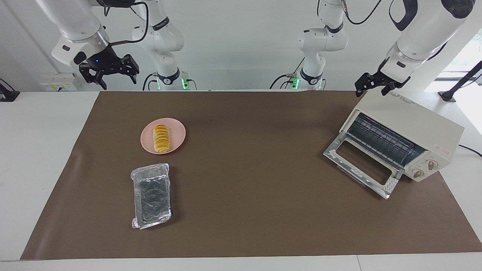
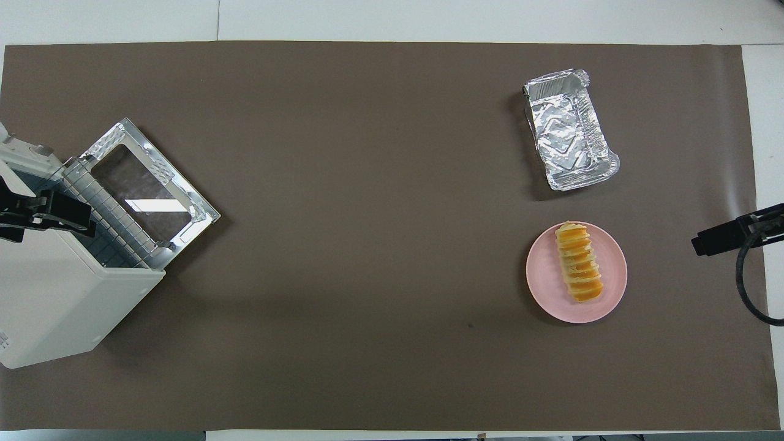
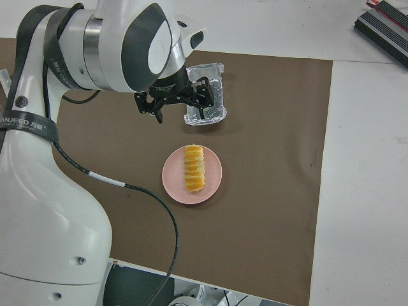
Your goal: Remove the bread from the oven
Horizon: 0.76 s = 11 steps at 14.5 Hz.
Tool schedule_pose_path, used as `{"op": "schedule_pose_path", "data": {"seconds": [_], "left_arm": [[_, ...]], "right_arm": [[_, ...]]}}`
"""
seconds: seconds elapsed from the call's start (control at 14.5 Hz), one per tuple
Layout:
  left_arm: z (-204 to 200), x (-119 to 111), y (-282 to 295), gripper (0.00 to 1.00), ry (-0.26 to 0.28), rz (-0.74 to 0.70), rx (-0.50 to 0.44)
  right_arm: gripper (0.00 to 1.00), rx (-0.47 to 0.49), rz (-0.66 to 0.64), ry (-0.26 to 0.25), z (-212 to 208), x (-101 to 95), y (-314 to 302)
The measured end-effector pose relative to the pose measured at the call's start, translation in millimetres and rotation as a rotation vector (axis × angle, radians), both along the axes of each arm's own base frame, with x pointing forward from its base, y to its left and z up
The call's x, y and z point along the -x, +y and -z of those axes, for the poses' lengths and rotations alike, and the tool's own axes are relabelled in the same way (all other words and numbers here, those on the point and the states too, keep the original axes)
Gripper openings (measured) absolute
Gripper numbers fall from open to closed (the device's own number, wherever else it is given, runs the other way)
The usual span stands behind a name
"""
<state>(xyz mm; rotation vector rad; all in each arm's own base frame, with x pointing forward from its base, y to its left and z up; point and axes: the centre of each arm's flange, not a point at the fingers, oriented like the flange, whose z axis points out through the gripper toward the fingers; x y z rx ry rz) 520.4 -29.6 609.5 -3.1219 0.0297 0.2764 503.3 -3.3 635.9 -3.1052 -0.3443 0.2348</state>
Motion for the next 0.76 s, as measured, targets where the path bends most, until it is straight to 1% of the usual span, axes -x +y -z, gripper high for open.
{"op": "schedule_pose_path", "data": {"seconds": [0.21,0.41,0.76], "left_arm": [[0.0,0.0,0.0,1.00,0.000,0.000,0.000],[0.0,0.0,0.0,1.00,0.000,0.000,0.000],[0.0,0.0,0.0,1.00,0.000,0.000,0.000]], "right_arm": [[1.00,0.035,-0.011,0.000,0.9,-1.1,5.9],[1.00,0.032,0.005,-0.014,1.4,-4.6,-2.8],[1.00,0.030,0.021,-0.016,1.3,-5.7,-11.6]]}}
